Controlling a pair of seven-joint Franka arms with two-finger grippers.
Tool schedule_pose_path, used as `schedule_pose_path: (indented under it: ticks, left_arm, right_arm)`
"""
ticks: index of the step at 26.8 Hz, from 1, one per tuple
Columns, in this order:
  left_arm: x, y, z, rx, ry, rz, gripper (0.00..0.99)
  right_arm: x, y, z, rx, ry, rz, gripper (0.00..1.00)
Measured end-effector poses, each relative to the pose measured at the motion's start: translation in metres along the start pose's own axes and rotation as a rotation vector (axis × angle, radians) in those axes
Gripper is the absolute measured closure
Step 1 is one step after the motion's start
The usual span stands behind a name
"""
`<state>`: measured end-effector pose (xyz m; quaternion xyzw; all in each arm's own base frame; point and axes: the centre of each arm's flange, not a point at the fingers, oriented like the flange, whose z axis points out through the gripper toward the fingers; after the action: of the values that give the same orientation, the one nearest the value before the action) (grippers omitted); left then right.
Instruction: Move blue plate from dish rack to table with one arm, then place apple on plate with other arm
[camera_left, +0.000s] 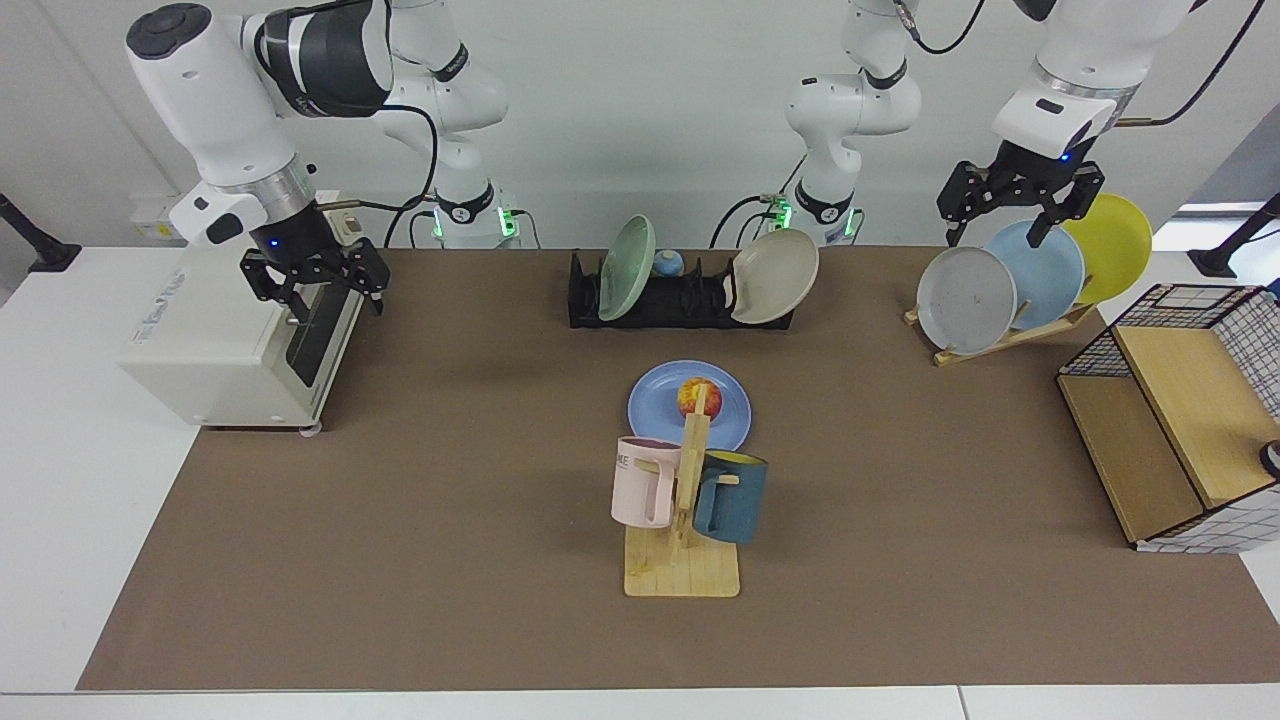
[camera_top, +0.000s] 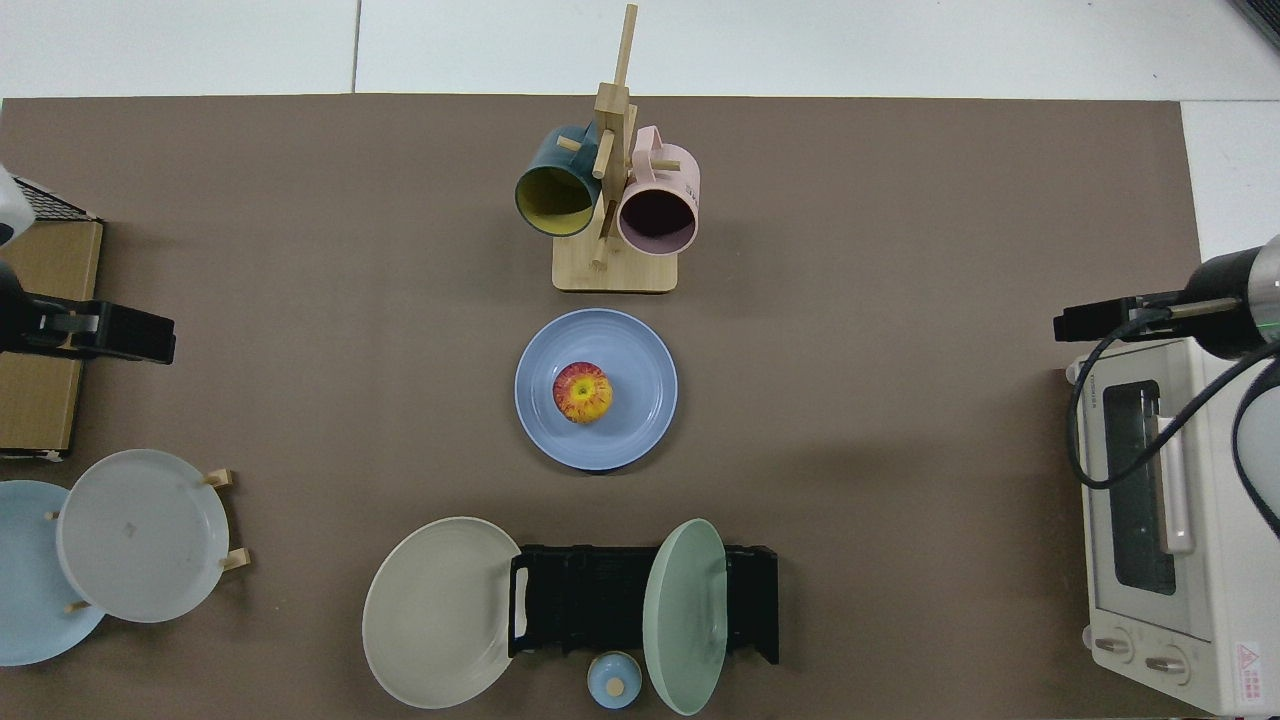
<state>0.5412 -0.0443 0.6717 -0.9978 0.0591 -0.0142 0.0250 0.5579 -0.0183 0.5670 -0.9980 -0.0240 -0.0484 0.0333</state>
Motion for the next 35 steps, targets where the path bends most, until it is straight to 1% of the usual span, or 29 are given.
schedule_pose_path:
  ticks: [35]
  left_arm:
    - [-0.0015,-0.0008,-0.0014,0.0,0.0,-0.002,0.0]
  right_arm:
    - [0.0004,-0.0059,0.0004,0.001,-0.001,-0.01,0.0]
